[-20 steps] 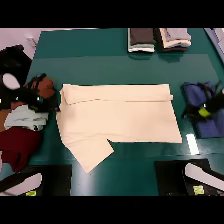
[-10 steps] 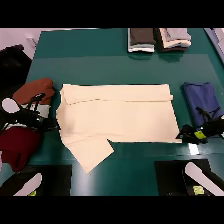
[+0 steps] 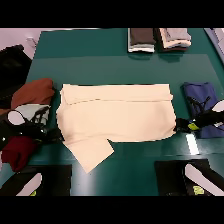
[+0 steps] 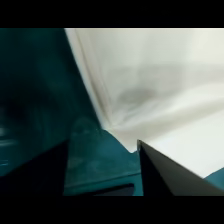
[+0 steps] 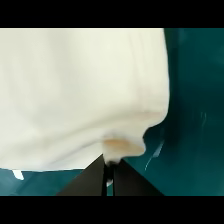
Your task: Fold the shirts.
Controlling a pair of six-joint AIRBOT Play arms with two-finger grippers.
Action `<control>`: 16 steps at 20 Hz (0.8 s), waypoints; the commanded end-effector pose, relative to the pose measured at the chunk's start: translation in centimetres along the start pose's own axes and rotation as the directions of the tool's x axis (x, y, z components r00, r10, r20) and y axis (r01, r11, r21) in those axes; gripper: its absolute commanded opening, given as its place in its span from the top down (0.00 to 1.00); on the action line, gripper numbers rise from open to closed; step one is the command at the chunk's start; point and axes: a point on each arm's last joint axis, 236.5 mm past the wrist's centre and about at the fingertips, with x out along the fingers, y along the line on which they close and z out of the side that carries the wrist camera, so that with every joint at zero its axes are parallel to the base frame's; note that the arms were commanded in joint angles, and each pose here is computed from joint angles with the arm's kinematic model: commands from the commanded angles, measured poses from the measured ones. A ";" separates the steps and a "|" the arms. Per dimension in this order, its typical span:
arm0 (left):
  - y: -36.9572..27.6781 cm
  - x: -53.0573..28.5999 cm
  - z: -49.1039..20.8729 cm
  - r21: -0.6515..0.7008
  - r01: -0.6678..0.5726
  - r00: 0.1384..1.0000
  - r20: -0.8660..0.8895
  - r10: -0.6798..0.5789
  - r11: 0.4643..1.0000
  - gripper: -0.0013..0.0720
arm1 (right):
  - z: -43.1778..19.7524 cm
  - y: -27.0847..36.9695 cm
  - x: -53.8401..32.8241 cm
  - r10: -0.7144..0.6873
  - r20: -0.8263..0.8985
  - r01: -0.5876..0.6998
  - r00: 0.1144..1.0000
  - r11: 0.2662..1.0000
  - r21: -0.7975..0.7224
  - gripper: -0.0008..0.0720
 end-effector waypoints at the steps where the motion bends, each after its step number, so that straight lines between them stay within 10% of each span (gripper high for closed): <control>1: -2.1 2.3 -1.5 -0.084 0.134 0.991 -0.015 -0.135 0.987 0.31 | 0.6 1.3 -0.4 0.002 0.009 -0.002 1.000 0.999 -0.047 0.96; 8: -3.9 3.8 -2.1 -0.096 0.246 0.969 0.000 -0.248 0.964 0.36 | 0.6 1.6 -0.4 0.002 0.005 -0.002 1.000 0.998 -0.056 0.96; 11: -4.3 3.4 -2.2 -0.038 0.256 0.967 -0.007 -0.256 0.966 0.95 | 0.4 1.6 -0.4 0.004 -0.002 -0.004 1.000 0.999 -0.047 0.96; 16: -4.9 0.4 -2.0 0.083 0.227 0.974 0.002 -0.228 0.970 0.96 | -0.3 2.3 -2.2 -0.003 0.042 0.006 0.999 0.997 -0.078 0.96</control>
